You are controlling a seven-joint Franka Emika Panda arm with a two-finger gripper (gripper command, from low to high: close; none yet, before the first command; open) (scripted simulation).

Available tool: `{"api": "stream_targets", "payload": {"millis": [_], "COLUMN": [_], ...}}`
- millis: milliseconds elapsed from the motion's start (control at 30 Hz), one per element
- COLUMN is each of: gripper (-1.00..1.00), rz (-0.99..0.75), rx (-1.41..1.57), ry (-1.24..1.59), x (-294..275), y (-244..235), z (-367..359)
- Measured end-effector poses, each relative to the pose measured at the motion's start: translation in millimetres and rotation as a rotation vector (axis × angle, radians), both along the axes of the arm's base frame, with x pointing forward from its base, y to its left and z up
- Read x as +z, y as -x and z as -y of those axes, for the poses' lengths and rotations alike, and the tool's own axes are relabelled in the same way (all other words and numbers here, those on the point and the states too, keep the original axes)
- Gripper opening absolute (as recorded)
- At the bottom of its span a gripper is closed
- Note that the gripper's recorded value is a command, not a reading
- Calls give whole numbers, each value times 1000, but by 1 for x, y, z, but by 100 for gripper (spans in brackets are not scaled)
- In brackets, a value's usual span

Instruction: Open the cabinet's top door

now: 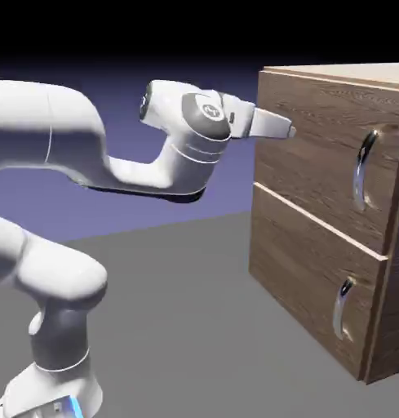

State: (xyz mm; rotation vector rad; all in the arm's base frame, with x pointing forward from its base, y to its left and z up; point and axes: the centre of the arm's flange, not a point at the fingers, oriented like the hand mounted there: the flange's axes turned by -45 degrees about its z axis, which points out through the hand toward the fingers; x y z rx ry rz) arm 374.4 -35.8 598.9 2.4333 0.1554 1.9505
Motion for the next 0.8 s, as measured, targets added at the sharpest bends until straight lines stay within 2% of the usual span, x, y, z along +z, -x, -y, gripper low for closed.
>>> {"api": "stream_targets", "payload": {"millis": [400,800], "gripper": [100,100], "rz": [124,207], "rx": [-19,-21], "ry": [-42,-83], "x": [-26,-85], "y": [-22,-61], "z": [52,105]}}
